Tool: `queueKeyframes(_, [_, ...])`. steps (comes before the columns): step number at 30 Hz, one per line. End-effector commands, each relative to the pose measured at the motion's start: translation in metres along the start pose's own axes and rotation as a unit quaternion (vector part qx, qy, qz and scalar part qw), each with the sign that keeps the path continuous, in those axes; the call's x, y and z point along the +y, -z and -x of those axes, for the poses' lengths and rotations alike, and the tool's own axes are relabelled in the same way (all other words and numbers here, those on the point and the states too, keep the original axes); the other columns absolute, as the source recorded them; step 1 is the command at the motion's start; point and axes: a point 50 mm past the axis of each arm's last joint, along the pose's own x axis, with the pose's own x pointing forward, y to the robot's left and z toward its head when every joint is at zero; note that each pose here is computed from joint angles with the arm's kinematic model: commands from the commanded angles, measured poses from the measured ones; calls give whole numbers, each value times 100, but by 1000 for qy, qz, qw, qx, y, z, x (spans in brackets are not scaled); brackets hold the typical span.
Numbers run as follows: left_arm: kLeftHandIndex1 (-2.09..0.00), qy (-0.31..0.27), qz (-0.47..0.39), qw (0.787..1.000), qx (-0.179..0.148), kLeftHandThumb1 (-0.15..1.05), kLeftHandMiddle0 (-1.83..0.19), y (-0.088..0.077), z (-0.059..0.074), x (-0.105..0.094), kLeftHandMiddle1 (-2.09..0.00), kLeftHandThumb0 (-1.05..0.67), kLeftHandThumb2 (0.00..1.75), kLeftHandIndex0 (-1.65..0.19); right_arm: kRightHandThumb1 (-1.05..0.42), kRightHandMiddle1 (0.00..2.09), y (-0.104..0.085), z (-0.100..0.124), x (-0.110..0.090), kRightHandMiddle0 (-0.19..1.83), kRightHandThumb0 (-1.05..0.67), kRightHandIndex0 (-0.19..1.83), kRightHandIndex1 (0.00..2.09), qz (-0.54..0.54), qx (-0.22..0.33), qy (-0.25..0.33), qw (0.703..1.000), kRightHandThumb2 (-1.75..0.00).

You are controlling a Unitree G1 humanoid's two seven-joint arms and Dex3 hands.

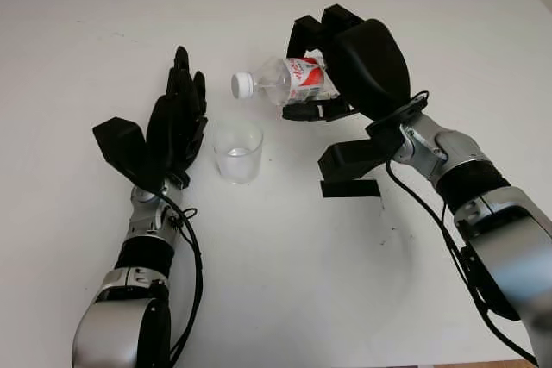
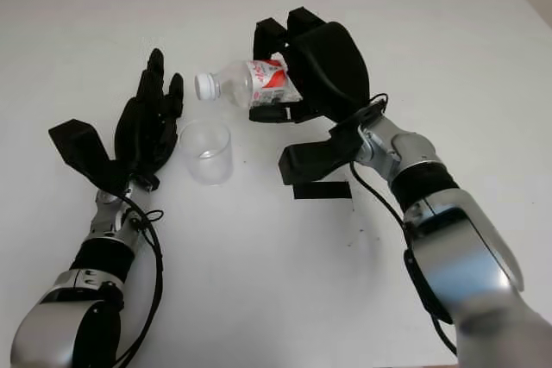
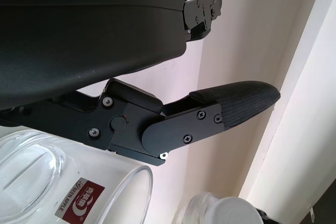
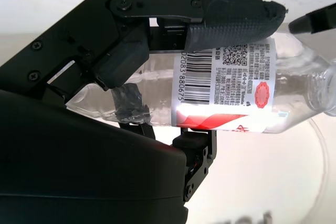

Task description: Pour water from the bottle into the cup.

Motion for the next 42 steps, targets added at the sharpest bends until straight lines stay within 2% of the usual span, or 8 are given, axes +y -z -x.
queueKeyframes(1, [-2, -1, 5, 1000, 8, 105, 16, 5, 2, -2, -5, -88, 73, 18, -63, 209, 1, -12, -12, 96, -22, 119, 209, 29, -27, 25, 999, -89])
queueKeyframes(7, [-1, 1, 7, 1000, 7, 105, 17, 5, 2, -2, -5, -87, 73, 19, -63, 209, -1, -17, -16, 94, -22, 123, 209, 94, -77, 31, 992, -94])
queueKeyframes(11, [-1, 0, 7, 1000, 7, 105, 16, 5, 2, -2, -5, -87, 73, 19, -74, 209, -3, -19, -17, 89, -26, 120, 209, 129, -107, 40, 985, -72])
queueKeyframes(16, [-1, 1, 9, 1000, 6, 105, 16, 5, 1, -3, -6, -87, 73, 19, -94, 209, -3, -20, -20, 84, -30, 109, 209, 158, -140, 39, 977, -36])
queueKeyframes(19, [-1, 2, 10, 1000, 6, 105, 16, 5, 1, -3, -6, -87, 74, 19, -98, 209, -3, -20, -22, 83, -30, 106, 209, 171, -159, 44, 971, -27])
queueKeyframes(25, [-1, 4, 9, 1000, 5, 105, 16, 4, 0, -3, -6, -87, 74, 19, -100, 209, -4, -20, -24, 85, -29, 113, 209, 181, -187, 62, 964, -24])
queueKeyframes(36, [-1, 5, 10, 1000, 6, 105, 15, 4, -1, -4, -6, -88, 73, 19, -101, 209, -6, -22, -26, 87, -29, 110, 209, 181, -195, 76, 961, -27])
queueKeyframes(42, [-1, 6, 12, 1000, 6, 105, 15, 5, 0, -4, -6, -86, 74, 18, -99, 209, -6, -22, -26, 84, -28, 101, 209, 177, -196, 82, 961, -30])
